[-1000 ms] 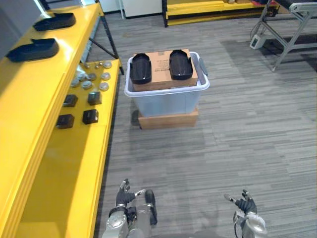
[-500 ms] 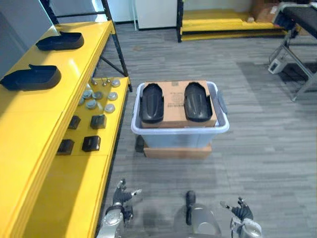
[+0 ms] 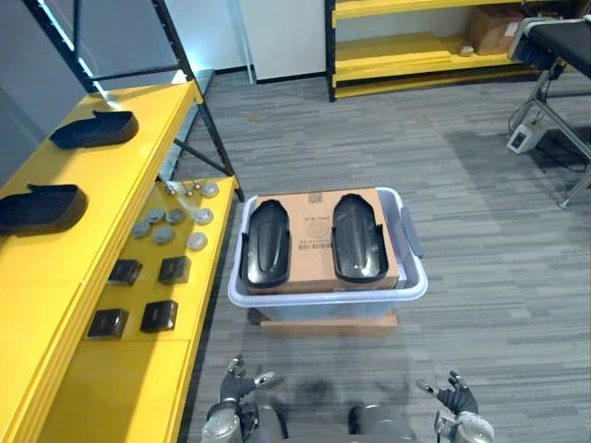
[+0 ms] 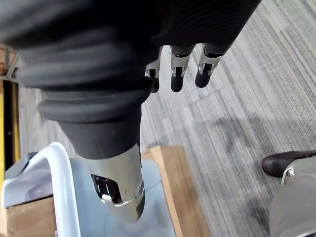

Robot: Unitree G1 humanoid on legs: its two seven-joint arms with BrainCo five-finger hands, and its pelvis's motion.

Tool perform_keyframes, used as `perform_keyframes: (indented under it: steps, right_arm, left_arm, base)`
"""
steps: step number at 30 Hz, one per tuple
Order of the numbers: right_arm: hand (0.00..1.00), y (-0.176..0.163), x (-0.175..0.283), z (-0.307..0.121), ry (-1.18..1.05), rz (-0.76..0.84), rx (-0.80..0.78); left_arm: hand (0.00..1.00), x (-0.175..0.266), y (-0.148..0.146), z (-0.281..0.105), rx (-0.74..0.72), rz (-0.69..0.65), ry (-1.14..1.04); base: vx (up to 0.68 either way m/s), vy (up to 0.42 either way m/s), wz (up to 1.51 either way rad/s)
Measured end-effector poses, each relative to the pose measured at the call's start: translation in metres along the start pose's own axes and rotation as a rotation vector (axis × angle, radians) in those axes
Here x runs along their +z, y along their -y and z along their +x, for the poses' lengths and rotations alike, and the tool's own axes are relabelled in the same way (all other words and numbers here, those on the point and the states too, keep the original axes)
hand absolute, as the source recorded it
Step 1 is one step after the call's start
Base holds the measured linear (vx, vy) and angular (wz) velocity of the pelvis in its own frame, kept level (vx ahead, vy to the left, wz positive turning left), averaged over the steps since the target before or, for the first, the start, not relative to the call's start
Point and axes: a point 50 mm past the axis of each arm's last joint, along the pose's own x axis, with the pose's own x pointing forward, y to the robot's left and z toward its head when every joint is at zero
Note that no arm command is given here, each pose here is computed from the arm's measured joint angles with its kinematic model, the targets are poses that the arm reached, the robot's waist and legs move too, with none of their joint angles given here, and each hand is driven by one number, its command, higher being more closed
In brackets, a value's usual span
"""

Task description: Walk over and take plastic housings, then place them on the shelf

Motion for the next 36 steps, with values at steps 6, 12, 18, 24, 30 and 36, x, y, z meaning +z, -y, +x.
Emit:
perform_keyframes:
  steps: [6, 12, 18, 24, 30, 36]
  right_arm:
    - [0.00, 0.006, 0.009, 0.001, 0.036, 0.064, -0.034]
    - [0.00, 0.038, 0.075, -0.010, 0.332, 0.153, -0.150]
    - [0.00, 0.050, 0.154, -0.041, 0.698, 0.121, -0.207]
    - [0.00, 0.031, 0.212, -0.058, 0.936, 0.047, -0.228]
    - [0.00, -0.017, 0.261, -0.041, 0.962, -0.075, -0.174]
    - [0.00, -0.046, 0.285, -0.022, 0.868, -0.083, -0.148]
  left_arm:
    - [0.00, -0.003, -0.016, -0.001, 0.029, 0.033, -0.008]
    - [0.00, -0.014, -0.022, -0.008, 0.041, 0.037, -0.036]
    - [0.00, -0.020, -0.024, -0.011, 0.026, 0.070, -0.049]
    - [0.00, -0.015, -0.021, -0.010, 0.010, 0.081, -0.026]
    - [0.00, -0.010, -0.011, -0.010, -0.028, 0.099, 0.006]
    - [0.00, -0.008, -0.009, -0.010, -0.028, 0.098, 0.014]
  base:
    - [0.08, 0.054, -0.09]
    - [0.04, 0.012, -0.12]
    - [0.08, 0.014, 0.00]
    - [0.05, 0.012, 0.12]
    - [-0.02, 0.014, 0.22]
    - [-0.11, 0.013, 0.28]
